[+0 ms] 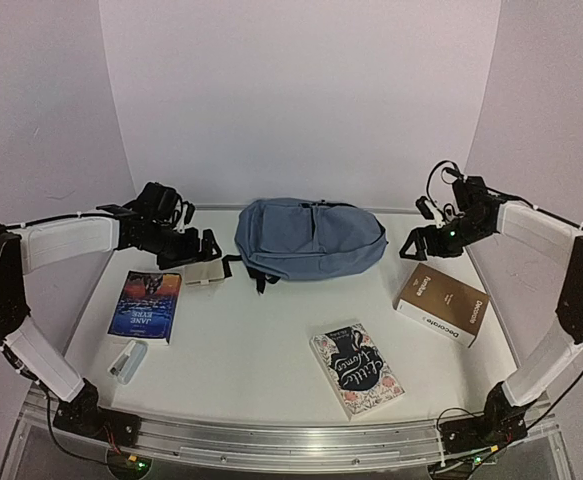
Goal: Pack the student bag
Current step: Adjust the student bag at the center of the board.
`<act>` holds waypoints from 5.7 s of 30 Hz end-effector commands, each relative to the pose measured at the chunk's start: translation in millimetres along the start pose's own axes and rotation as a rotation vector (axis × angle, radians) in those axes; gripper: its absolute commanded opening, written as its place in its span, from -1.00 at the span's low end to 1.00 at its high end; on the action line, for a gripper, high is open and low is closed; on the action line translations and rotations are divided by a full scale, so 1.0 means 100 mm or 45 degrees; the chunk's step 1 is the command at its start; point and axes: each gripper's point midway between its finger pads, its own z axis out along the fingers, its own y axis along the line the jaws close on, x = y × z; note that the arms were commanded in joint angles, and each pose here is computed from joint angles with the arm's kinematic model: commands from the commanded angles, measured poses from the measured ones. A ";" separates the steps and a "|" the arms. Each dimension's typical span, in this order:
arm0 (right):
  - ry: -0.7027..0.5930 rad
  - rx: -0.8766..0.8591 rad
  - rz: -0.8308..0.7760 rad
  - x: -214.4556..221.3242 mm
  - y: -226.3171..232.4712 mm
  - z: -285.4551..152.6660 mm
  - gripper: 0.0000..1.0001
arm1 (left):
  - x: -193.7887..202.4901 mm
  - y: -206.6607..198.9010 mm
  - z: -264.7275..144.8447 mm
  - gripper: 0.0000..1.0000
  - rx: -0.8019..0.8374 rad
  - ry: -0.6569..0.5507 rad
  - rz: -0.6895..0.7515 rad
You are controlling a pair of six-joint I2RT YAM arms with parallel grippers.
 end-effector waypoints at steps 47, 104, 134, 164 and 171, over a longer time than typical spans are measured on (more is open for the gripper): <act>-0.076 -0.325 0.342 -1.03 0.31 0.81 -1.00 | -0.33 -1.05 1.65 0.75 0.270 0.142 -0.113; 0.202 -0.397 0.266 -0.40 0.81 1.45 0.28 | -0.40 -0.97 1.79 0.28 0.306 0.135 -0.198; 0.082 -0.168 0.229 -0.67 0.31 1.33 0.67 | 0.12 -0.72 0.89 0.97 0.169 0.188 -0.196; 0.211 -0.614 0.088 -0.14 1.45 0.85 0.29 | -0.98 -0.48 1.22 0.72 0.144 0.056 -0.099; 0.050 -0.141 0.134 -0.52 0.48 0.87 0.56 | -0.51 -0.61 0.81 0.86 0.142 0.081 -0.098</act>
